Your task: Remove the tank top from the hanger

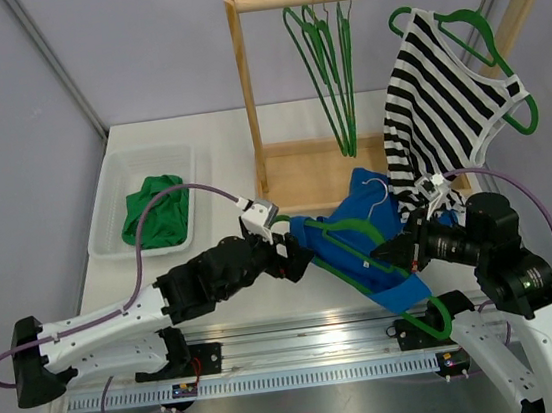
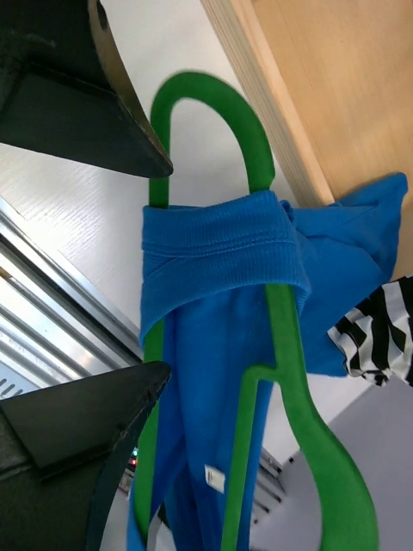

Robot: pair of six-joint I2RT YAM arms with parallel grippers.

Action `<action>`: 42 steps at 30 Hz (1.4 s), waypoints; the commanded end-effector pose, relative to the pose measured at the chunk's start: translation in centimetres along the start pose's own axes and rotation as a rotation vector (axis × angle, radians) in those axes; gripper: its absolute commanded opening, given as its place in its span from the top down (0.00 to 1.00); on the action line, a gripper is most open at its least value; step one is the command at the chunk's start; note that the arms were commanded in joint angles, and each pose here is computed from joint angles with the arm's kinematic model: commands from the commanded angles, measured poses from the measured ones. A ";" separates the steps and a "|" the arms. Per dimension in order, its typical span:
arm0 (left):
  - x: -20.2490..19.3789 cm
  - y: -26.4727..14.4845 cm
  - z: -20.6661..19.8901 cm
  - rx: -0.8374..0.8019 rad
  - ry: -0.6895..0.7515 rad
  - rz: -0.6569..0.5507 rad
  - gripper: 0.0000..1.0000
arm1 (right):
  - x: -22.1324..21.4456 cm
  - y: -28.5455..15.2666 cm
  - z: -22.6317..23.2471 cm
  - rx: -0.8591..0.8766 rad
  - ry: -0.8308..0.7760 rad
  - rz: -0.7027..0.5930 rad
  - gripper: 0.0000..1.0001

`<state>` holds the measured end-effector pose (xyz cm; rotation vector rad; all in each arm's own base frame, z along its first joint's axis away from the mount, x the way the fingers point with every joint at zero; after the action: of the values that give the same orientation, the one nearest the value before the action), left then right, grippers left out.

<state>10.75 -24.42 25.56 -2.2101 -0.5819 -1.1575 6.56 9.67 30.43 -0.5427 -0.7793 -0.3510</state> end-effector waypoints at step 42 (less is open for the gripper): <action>9.6 -11.2 7.3 0.631 -0.122 -0.252 1.00 | 4.2 -1.4 5.6 0.567 -0.446 -0.111 1.00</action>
<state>13.28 -10.15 34.29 -1.6975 -1.1977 -0.7713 6.38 11.24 35.23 -0.1717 -1.1293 -0.1169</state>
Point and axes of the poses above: each gripper's point midway between its finger pads, its own y axis out along the fingers, its own z axis along the line the jaws close on, x = y × z, the point moved 8 cm from there along -y, back along the fingers, and after that the axes turned 6 degrees about -y, right-handed, at the moved point
